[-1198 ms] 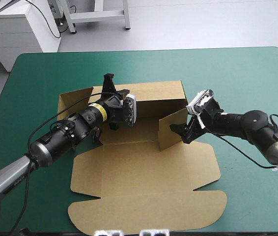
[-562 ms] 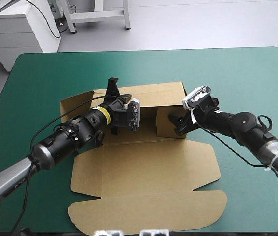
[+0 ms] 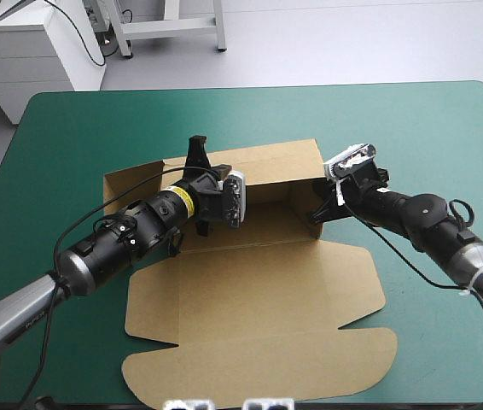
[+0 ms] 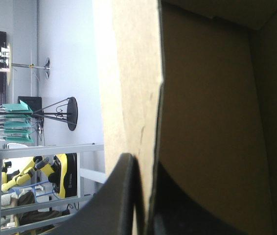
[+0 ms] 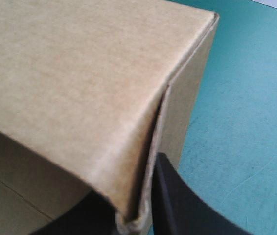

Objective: Fold the box

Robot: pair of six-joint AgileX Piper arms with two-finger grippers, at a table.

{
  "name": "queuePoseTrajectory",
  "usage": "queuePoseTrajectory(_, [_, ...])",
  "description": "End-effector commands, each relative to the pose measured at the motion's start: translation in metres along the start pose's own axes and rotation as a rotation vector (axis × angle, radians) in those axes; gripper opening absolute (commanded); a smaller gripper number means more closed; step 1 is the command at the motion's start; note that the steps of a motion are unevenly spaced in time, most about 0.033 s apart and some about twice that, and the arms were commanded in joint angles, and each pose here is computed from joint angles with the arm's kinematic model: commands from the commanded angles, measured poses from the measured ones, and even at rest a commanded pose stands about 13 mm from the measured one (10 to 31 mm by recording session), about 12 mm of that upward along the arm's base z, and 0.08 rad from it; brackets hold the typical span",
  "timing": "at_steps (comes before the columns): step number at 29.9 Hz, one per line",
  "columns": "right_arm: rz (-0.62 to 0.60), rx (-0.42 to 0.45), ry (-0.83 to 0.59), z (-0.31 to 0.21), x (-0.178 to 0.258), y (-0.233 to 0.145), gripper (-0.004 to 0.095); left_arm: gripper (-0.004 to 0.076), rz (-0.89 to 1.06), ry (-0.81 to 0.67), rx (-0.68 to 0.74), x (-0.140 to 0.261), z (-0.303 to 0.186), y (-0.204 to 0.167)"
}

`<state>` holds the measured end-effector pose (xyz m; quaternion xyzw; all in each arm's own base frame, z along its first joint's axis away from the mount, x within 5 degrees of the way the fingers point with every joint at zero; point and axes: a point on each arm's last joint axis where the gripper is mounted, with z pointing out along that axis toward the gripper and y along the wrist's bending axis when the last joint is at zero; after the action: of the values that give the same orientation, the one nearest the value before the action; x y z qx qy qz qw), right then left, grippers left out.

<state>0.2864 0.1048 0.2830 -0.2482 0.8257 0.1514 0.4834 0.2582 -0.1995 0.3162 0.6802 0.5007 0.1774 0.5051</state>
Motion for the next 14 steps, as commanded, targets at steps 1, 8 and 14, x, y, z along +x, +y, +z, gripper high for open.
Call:
queuePoseTrajectory(1, [0.053, -0.027, -0.053, -0.01, -0.014, 0.005, -0.0018, 0.0125, -0.07, -0.068, -0.064, -0.011, -0.009, 0.012])
queuePoseTrajectory(8, [0.139, 0.147, -0.106, -0.011, -0.017, -0.011, -0.0018, 0.0536, -0.152, -0.232, -0.163, -0.04, -0.038, 0.024])
queuePoseTrajectory(14, [0.155, 0.25, -0.14, -0.013, -0.019, -0.021, -0.0018, 0.0534, -0.135, -0.356, -0.274, -0.056, -0.065, 0.037])
